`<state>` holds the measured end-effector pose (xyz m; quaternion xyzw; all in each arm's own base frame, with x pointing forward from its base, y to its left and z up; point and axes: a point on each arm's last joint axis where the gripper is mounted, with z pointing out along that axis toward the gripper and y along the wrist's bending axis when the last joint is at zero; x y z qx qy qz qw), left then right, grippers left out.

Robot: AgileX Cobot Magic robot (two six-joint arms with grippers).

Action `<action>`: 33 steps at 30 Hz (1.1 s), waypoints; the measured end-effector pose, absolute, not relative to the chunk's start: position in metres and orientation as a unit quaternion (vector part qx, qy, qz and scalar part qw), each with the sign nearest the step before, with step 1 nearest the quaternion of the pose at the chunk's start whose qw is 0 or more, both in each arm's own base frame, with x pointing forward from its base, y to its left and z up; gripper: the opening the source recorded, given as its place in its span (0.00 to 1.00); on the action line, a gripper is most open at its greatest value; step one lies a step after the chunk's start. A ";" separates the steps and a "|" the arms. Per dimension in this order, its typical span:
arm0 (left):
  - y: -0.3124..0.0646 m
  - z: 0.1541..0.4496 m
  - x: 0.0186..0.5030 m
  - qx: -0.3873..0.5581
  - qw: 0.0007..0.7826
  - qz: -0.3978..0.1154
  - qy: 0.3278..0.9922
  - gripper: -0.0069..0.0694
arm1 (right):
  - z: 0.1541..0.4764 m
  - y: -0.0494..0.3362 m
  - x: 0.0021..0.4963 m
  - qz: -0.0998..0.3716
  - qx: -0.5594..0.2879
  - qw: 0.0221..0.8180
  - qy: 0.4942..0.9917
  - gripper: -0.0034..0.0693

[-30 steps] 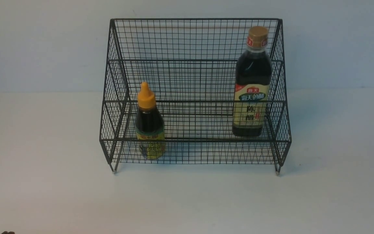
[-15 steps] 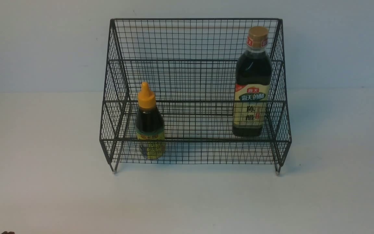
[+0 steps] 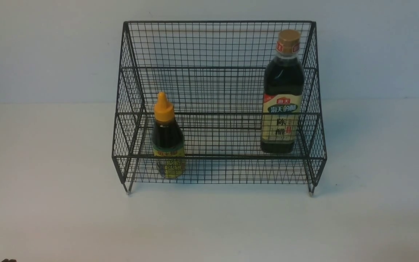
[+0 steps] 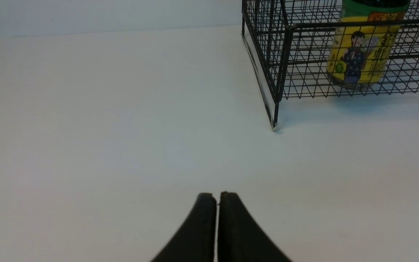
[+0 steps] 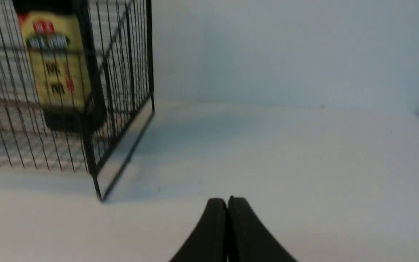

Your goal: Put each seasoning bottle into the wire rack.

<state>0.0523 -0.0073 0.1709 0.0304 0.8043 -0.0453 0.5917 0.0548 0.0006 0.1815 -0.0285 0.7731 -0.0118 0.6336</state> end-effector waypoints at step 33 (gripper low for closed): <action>-0.007 0.171 0.052 0.030 0.592 -0.045 0.804 0.08 | 0.180 0.001 0.055 -0.014 -0.031 0.629 0.777 0.03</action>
